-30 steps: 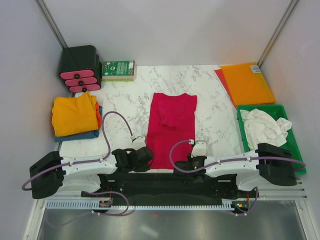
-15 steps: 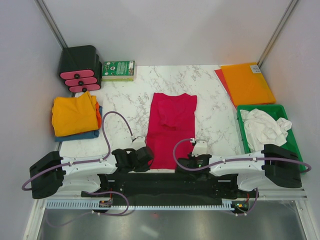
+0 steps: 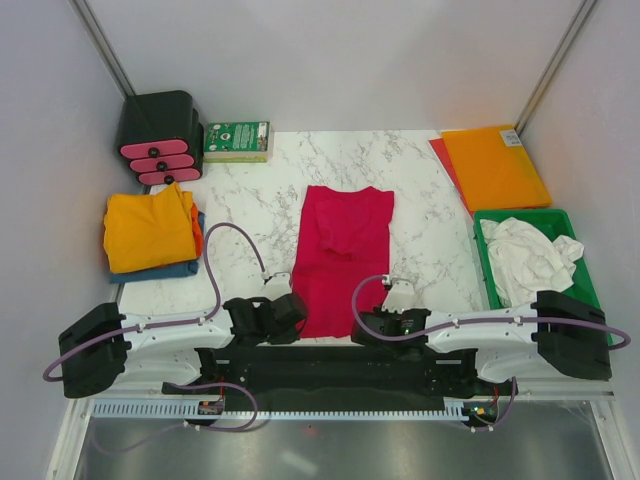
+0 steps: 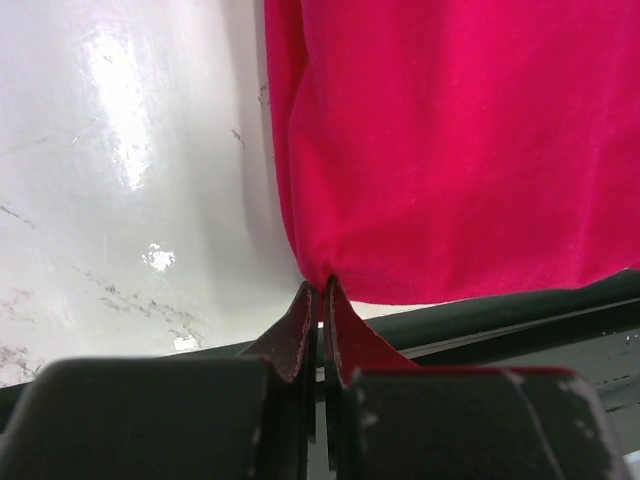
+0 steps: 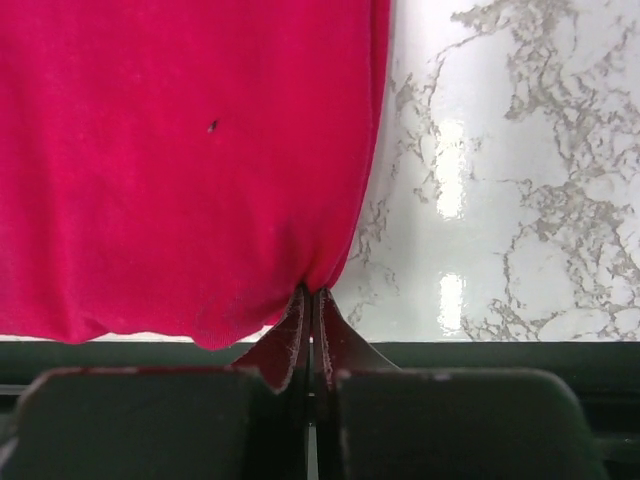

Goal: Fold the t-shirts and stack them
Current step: Fold the tshirt

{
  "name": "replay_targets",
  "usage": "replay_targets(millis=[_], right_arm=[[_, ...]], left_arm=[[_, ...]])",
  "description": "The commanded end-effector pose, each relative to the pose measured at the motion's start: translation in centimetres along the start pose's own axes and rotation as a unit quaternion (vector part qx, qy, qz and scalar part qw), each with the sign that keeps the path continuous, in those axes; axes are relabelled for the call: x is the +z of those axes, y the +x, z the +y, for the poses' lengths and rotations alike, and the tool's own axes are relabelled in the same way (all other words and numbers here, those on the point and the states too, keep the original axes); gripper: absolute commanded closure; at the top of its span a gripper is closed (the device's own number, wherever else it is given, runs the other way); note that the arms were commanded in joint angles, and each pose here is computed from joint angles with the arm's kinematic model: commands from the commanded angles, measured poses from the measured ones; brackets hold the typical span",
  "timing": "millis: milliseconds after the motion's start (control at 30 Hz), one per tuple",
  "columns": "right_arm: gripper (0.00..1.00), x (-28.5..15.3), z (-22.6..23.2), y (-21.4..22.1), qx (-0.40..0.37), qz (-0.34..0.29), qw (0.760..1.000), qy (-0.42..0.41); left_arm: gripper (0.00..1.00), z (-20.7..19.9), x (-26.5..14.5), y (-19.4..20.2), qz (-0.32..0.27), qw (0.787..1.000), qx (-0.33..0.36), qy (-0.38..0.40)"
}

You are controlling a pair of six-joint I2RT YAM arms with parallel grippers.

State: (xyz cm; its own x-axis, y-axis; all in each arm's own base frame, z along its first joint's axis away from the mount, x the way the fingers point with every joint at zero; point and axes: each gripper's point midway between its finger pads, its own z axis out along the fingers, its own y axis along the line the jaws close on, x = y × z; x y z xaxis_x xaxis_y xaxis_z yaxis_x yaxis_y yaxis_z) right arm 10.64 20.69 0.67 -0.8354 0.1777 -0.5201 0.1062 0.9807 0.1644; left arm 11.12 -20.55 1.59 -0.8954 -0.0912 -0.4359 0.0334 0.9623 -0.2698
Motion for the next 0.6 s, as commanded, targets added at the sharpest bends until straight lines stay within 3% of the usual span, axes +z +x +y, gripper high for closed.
replay_targets(millis=[0,333,567], right_arm=[[1.00,0.0,-2.4,5.1,-0.046,0.091,0.994,0.038],[1.00,-4.6,-0.1,1.7,-0.102,-0.033,0.991,0.075],[1.00,-6.9,1.4,-2.0,-0.077,-0.105,0.990,0.062]], left_arm=[[0.98,0.7,-0.1,0.1,-0.004,1.000,0.024,-0.016],[0.98,-0.2,-2.0,-1.4,-0.037,0.999,0.032,0.002],[0.98,-1.0,-3.9,-3.2,-0.066,0.997,0.035,0.018]])
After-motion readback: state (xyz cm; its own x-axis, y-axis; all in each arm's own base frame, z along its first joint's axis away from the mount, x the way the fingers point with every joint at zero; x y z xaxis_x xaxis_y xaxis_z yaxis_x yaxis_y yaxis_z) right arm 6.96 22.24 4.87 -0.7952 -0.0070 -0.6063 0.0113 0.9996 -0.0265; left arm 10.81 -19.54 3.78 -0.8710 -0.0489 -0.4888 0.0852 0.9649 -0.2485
